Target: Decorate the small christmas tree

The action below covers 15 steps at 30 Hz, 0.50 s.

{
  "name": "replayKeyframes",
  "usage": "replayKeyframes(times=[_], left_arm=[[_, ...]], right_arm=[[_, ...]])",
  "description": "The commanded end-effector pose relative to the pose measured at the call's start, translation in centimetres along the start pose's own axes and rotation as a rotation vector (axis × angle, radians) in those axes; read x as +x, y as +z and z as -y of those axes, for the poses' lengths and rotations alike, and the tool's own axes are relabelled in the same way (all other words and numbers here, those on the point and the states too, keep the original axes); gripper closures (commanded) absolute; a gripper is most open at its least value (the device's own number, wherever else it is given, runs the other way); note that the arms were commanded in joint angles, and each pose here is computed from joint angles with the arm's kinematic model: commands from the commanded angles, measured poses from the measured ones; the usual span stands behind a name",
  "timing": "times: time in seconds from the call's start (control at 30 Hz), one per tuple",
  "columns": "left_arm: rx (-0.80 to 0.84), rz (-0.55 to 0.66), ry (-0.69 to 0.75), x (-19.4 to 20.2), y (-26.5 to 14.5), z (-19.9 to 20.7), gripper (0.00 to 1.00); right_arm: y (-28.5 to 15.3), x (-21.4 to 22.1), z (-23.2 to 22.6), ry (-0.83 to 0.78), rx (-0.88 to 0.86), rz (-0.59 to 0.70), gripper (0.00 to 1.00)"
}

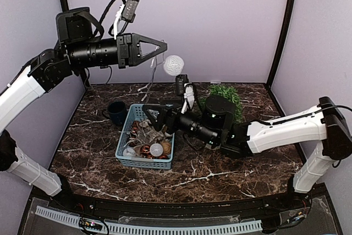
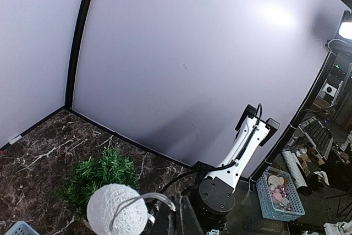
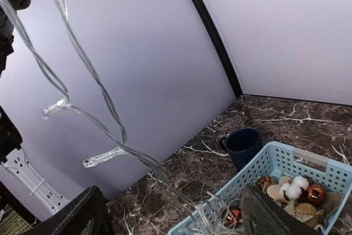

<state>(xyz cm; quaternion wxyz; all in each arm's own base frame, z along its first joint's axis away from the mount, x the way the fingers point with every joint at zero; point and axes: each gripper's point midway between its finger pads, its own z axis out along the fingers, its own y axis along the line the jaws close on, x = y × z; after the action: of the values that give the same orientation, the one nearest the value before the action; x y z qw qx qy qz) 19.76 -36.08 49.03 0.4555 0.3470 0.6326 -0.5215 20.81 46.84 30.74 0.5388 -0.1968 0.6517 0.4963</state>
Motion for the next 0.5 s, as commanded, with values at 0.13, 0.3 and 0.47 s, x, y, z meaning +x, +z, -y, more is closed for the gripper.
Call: replayKeyframes(times=[0.13,0.3,0.47], left_arm=[[0.012,0.080,0.038,-2.1,-1.9,1.5,1.00],[0.027,0.088,0.041,-2.2,-2.2,1.9,1.00],[0.043,0.071,0.020,-1.7,-1.9,2.0,1.00]], right_arm=[[2.0,-1.4,-1.6,0.014,-0.043,0.051,0.13],[3.2,-1.2,-2.1,0.003,-0.069,0.034,0.19],[4.4,-1.6,-3.2,-0.024,-0.102,0.024,0.41]])
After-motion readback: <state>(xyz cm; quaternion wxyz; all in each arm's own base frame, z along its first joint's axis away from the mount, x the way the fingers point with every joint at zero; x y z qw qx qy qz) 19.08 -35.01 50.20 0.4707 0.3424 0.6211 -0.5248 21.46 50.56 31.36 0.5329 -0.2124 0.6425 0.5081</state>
